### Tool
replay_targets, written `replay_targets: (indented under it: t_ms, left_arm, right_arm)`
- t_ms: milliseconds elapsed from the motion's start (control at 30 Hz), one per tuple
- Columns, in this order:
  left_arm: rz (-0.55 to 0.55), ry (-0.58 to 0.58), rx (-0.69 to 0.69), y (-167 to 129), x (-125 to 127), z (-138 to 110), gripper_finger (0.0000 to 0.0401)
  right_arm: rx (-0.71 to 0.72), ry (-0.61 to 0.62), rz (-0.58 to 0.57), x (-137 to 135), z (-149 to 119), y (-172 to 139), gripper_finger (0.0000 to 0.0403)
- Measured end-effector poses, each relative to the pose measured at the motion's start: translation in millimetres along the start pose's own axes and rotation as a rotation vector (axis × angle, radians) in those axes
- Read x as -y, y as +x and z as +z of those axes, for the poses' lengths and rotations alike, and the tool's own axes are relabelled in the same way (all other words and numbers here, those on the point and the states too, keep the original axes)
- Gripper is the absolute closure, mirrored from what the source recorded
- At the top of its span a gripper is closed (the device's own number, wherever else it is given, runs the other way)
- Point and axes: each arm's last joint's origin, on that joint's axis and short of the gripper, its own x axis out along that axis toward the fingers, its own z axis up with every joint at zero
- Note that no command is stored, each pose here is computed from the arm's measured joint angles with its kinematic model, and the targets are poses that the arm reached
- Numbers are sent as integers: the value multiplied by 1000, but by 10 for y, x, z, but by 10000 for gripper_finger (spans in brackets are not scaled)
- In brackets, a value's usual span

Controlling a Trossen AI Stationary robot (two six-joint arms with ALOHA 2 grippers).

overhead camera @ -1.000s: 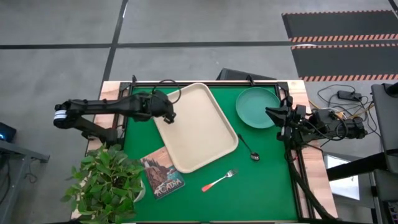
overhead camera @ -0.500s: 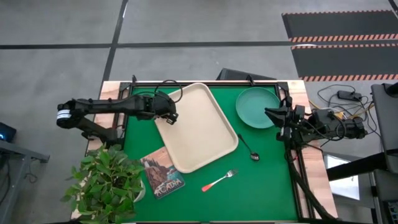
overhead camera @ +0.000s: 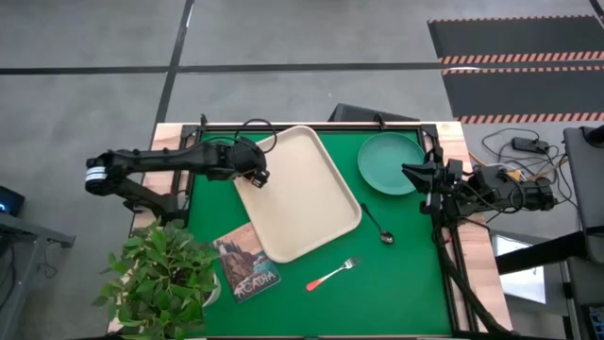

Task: Pick and place plate/cup/fork/spoon on tray
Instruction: Put the green plate on the white serving tray

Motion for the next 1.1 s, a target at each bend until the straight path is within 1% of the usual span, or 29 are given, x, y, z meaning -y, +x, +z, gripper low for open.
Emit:
replay_targets:
  t_ms: [267,433,533,667,800,933,1033,1100]
  left_arm:
    - [-54,68,63,-221,-116,23,296]
    - [-124,144,155,-458,-208,0,295]
    - [-202,197,267,-599,-224,-32,296]
    - [-314,235,459,-746,-225,-72,296]
    - [-391,259,662,-814,-227,-122,296]
    - [-421,247,809,-817,-267,-176,296]
    - [-432,226,865,-800,-312,-230,296]
    - [-433,225,884,-791,-342,-264,296]
  right_arm:
    - [-8,39,1,-2,-8,5,364]
    - [-95,83,0,-34,-106,89,364]
    - [-159,107,-13,-69,-184,191,364]
    - [-334,84,-104,-152,-383,472,365]
    - [-402,87,-180,-190,-432,651,365]
    - [-501,97,-243,-199,-433,802,365]
    - [-606,77,-287,-196,-482,881,365]
    - [-601,84,-298,-211,-430,968,365]
